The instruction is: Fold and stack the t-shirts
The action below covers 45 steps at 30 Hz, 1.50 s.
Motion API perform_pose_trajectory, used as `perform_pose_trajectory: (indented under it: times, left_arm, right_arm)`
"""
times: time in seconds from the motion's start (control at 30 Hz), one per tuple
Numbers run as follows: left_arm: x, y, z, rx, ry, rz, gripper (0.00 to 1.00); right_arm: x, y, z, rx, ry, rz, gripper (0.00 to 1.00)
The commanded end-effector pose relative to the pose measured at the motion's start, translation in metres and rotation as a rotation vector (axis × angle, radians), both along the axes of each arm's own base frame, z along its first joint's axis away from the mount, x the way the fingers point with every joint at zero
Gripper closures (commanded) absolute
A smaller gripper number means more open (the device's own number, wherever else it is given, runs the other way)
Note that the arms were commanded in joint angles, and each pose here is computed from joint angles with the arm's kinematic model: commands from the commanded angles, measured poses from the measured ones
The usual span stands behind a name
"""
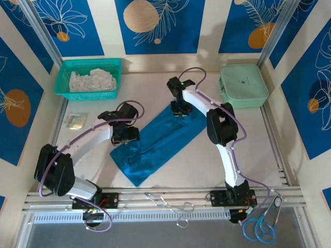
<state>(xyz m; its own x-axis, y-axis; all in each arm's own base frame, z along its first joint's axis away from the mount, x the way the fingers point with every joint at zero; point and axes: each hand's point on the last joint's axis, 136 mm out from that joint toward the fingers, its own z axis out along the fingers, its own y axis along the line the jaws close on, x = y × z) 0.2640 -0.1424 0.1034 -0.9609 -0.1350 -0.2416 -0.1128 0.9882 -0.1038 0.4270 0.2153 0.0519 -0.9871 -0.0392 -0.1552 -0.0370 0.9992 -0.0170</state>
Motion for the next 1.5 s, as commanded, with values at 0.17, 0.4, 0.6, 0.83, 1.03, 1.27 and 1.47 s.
perform_pose_trajectory:
  times: [0.17,0.4,0.6,0.83,1.03,1.27,1.47]
  left_arm:
    - [-0.002,0.003,-0.001,-0.003,0.012,-0.002,0.34]
    - [-0.002,0.002,-0.003,-0.005,0.019,-0.003,0.34]
    - [-0.002,0.001,-0.004,-0.006,0.022,-0.004,0.34]
    - [-0.003,0.002,-0.005,-0.002,0.023,-0.003,0.34]
    - [-0.003,0.002,-0.005,-0.003,0.022,-0.003,0.34]
    - [-0.003,0.002,-0.004,-0.004,0.019,-0.003,0.34]
    - [-0.005,0.001,-0.007,-0.017,0.024,-0.004,0.34]
  right_arm:
    - [0.013,-0.002,-0.009,-0.016,0.008,-0.01,0.7]
    - [0.016,-0.005,-0.013,-0.03,0.011,-0.011,0.7]
    - [0.014,-0.005,-0.018,-0.031,0.024,-0.011,0.72]
    - [0.015,-0.005,-0.017,-0.026,0.022,-0.012,0.83]
    - [0.016,0.002,-0.007,-0.011,0.001,0.0,1.0]
    - [0.012,0.033,0.02,0.082,-0.085,0.071,1.0]
    - [0.004,0.067,0.025,0.171,-0.164,0.168,1.0]
